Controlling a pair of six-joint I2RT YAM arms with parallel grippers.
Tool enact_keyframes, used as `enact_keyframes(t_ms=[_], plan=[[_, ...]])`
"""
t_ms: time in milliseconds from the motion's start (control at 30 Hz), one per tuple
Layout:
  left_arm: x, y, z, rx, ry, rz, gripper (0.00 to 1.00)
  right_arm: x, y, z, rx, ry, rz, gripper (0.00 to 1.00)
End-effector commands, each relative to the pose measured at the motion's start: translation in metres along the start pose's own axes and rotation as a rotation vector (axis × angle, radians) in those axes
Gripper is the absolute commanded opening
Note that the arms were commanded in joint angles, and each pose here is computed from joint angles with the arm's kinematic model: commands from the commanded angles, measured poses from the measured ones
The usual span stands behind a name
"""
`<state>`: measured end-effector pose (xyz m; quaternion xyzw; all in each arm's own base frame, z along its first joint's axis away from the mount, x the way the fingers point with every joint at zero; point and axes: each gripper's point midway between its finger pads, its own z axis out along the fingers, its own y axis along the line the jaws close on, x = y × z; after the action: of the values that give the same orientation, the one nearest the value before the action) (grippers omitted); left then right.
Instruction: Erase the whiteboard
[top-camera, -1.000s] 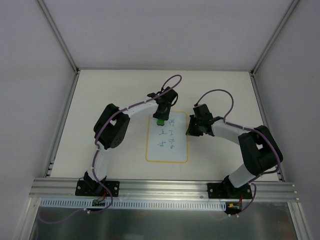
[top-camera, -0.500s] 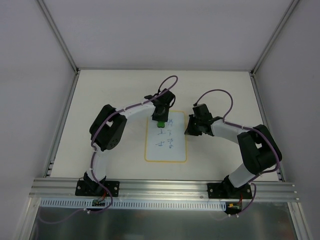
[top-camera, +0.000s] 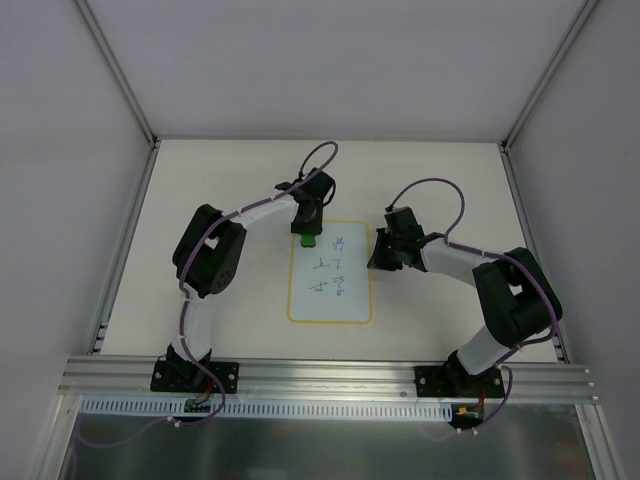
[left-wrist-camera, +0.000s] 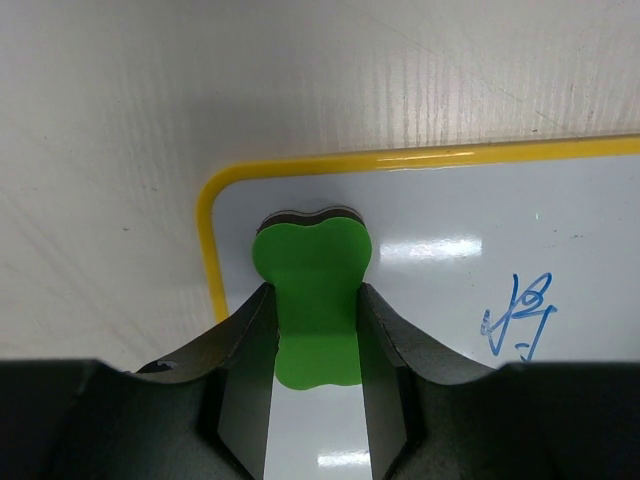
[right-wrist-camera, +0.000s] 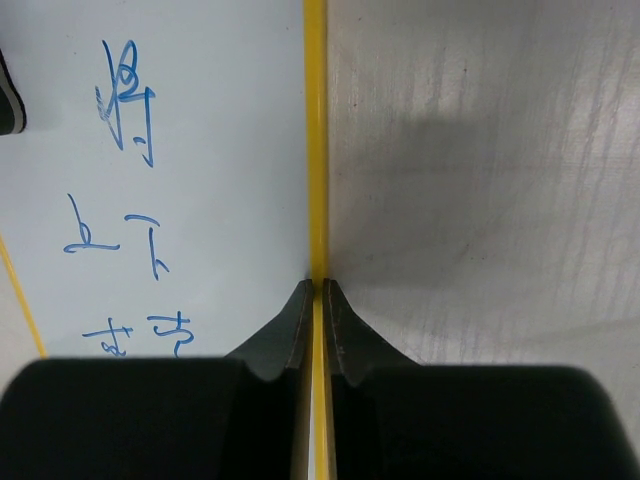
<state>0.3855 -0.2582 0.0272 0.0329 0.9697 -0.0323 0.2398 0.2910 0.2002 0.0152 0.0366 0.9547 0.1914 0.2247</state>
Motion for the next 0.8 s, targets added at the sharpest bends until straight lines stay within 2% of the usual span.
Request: enact_keyframes(t_ms=[0,233,433,600,767], plan=[[0.04,-0.016,0.008,0.001,0.126,0.089,0.04,0.047,-0.036,0.006,0.136,0.158,-0.008,0.0],[0.042,-0.068,0.011,0.092,0.12,0.169,0.04,0.046,-0.034,0.005,0.123,0.154,-0.008,0.0],[0.058,-0.091,0.018,0.131,0.157,0.203,0.03,0.046,-0.035,0.005,0.129,0.152,0.001,0.0],[0.079,-0.098,0.016,0.127,0.193,0.222,0.02,0.046,-0.034,0.004,0.129,0.148,0.006,0.0],[0.102,-0.088,0.008,0.098,0.241,0.236,0.0,0.046,-0.036,0.004,0.135,0.146,0.009,0.0]])
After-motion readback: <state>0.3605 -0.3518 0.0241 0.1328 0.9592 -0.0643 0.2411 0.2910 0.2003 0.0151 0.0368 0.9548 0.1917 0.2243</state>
